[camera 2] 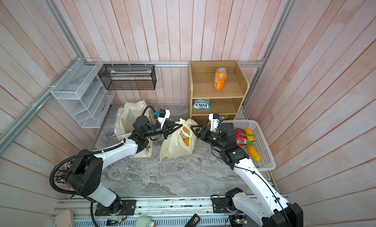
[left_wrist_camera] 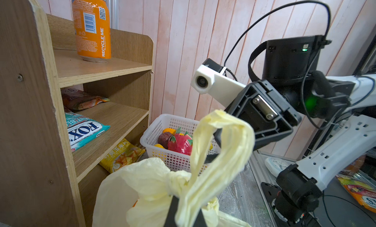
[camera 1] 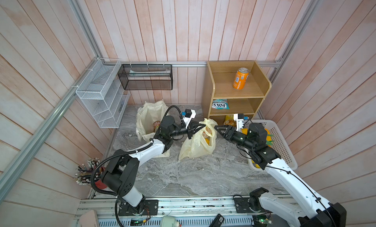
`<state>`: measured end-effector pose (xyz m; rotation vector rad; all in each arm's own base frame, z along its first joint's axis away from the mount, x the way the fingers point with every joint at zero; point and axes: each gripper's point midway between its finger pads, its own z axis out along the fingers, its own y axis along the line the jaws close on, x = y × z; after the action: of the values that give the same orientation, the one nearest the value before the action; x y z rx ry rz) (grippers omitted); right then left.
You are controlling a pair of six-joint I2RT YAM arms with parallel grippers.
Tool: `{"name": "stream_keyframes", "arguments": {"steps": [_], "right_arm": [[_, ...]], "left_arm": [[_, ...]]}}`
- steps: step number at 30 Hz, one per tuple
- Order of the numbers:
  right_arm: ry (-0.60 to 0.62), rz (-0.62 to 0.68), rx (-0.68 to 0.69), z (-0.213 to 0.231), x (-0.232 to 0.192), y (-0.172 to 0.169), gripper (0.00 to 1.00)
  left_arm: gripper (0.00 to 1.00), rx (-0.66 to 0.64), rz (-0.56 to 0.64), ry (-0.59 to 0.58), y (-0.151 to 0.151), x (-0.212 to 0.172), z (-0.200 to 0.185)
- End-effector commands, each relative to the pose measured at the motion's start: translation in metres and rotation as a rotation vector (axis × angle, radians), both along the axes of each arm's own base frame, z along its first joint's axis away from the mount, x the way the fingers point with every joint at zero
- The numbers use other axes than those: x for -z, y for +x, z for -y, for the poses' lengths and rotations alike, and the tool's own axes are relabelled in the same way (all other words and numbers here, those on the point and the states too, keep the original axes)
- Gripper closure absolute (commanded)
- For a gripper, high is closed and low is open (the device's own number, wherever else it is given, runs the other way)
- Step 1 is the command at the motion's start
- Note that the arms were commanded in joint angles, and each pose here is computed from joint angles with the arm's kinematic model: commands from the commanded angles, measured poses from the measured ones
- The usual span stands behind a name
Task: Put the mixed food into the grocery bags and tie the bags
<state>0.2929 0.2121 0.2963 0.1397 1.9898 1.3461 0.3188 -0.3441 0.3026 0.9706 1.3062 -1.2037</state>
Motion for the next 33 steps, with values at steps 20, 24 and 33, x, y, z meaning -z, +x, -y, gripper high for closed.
{"name": "stream_keyframes", "arguments": {"steps": [20, 24, 33], "right_arm": [[0.070, -0.012, -0.113, -0.021, 0.016, -0.003, 0.86], [0.082, -0.016, -0.125, -0.024, 0.018, -0.004, 0.85], [0.090, 0.016, -0.110, -0.024, -0.001, -0.005, 0.59]], "left_arm": [[1.00, 0.033, 0.061, -0.017, -0.002, -0.017, 0.004], [1.00, 0.033, 0.060, -0.017, -0.001, -0.018, 0.004], [1.00, 0.030, 0.060, -0.009, -0.002, -0.015, 0.003]]}}
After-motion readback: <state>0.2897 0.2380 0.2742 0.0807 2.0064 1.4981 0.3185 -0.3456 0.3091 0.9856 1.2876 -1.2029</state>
